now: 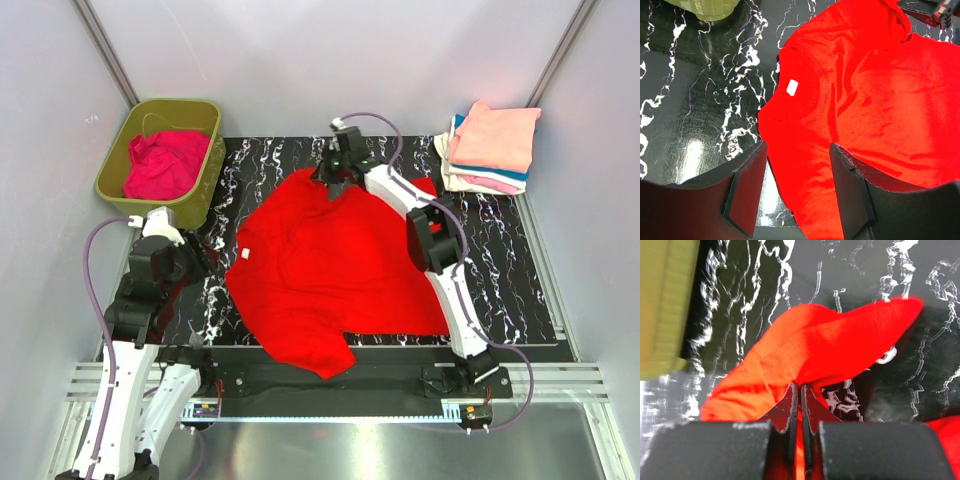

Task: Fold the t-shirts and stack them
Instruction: Flatten the tshirt out

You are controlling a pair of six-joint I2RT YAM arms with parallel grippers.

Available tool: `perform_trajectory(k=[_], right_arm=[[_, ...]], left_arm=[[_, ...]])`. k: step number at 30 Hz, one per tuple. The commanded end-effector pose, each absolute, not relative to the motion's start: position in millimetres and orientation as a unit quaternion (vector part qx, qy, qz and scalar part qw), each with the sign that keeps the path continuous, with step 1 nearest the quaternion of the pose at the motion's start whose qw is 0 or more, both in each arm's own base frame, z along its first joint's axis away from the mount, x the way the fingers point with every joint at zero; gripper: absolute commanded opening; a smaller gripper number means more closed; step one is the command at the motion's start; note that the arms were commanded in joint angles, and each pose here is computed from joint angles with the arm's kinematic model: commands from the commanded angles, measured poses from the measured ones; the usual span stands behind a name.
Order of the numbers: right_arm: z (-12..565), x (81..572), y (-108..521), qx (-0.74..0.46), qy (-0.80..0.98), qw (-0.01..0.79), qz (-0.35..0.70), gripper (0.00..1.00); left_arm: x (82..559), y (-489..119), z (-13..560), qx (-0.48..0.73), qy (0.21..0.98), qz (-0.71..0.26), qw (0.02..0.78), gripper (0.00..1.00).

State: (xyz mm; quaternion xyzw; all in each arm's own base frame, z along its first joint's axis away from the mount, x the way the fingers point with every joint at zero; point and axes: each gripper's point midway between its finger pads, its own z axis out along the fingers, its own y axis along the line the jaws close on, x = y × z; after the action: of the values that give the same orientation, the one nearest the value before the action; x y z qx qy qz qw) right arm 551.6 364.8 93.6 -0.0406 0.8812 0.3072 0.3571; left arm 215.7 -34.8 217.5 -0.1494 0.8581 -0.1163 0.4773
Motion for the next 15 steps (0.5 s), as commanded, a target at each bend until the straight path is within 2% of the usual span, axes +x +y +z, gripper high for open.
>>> perform_trajectory(k=[1,2,3,4,5,6,7,8,11,13,14,15], right_arm=[[129,567,336,0.046,0.823,0.318,0.468,0.04],[147,590,314,0.063,0.779,0.346,0.52,0.06],[110,591,301,0.156,0.765,0.267,0.566,0.12],[107,587,296,0.166,0.739,0.221,0.614,0.16],[126,594,287,0.146,0.683,0.244,0.672,0.2],[88,600,267,0.23,0.652,0.165,0.703,0.24],[103,604,263,0.214,0.626,0.16,0.732,0.31],[108,603,259,0.199,0.608,0.159,0.752,0.34],[103,603,263,0.194,0.627,0.124,0.744,0.46],[115,603,262,0.171,0.656,0.162,0.717,0.57],[107,604,261,0.193,0.677,0.15,0.694,0.58],[122,600,257,0.168,0.691,0.187,0.678,0.59]], left_arm=[[222,-37,223,-0.137,0.851,-0.124,0.492,0.58],[222,-38,224,-0.136,0.85,-0.125,0.493,0.58],[222,-38,224,-0.137,0.85,-0.126,0.493,0.58],[222,-38,224,-0.137,0.85,-0.126,0.492,0.58],[222,-38,224,-0.135,0.85,-0.126,0.494,0.58],[222,-39,224,-0.136,0.85,-0.127,0.493,0.58],[222,-38,224,-0.136,0.85,-0.126,0.493,0.58],[222,-38,224,-0.136,0.85,-0.127,0.493,0.58],[222,-38,224,-0.136,0.85,-0.127,0.493,0.58],[222,-38,224,-0.137,0.85,-0.126,0.494,0.58],[222,-38,225,-0.136,0.849,-0.126,0.494,0.58],[222,-38,224,-0.136,0.85,-0.127,0.493,0.57]])
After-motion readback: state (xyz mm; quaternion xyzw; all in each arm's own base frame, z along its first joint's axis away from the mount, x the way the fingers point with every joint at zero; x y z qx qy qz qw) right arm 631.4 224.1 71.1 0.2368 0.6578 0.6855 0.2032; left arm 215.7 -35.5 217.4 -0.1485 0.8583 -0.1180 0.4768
